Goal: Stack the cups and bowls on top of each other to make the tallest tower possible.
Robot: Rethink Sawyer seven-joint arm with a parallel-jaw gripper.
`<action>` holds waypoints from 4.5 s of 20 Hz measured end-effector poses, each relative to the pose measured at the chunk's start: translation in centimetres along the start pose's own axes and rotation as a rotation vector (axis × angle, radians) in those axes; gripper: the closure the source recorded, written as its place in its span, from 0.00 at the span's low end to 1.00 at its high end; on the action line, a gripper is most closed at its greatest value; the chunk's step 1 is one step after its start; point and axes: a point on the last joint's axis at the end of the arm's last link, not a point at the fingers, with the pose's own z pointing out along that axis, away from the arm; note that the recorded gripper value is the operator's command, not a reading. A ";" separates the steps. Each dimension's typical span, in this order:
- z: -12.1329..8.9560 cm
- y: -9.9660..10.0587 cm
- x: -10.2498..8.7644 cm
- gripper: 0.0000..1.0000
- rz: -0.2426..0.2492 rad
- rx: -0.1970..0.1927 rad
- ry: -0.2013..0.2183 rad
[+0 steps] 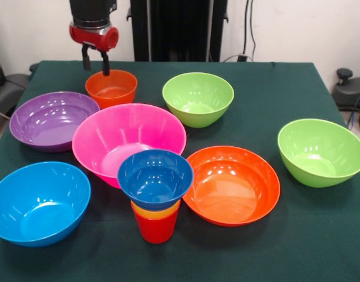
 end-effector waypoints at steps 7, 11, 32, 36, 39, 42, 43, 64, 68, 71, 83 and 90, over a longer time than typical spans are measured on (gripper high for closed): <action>2.9 -0.5 3.4 0.00 -0.037 -0.006 0.049; 4.6 -0.2 4.8 0.00 -0.059 -0.013 0.053; 4.8 -0.5 5.8 0.00 -0.098 -0.023 -0.043; 4.7 -0.5 5.7 0.00 -0.094 -0.024 -0.037; 4.6 -0.4 5.4 0.00 -0.091 -0.018 -0.018; 4.3 -0.4 5.0 0.00 -0.087 -0.007 0.011; 4.3 -0.4 4.9 0.00 -0.087 -0.004 0.018; 3.5 1.0 2.7 0.00 -0.096 -0.024 0.016; 3.5 1.2 2.7 0.00 -0.098 -0.028 0.014; 3.5 1.2 2.6 0.00 -0.098 -0.028 0.014; 2.9 1.4 1.7 1.00 -0.107 -0.024 -0.012; 2.5 1.6 1.0 1.00 -0.106 -0.027 -0.027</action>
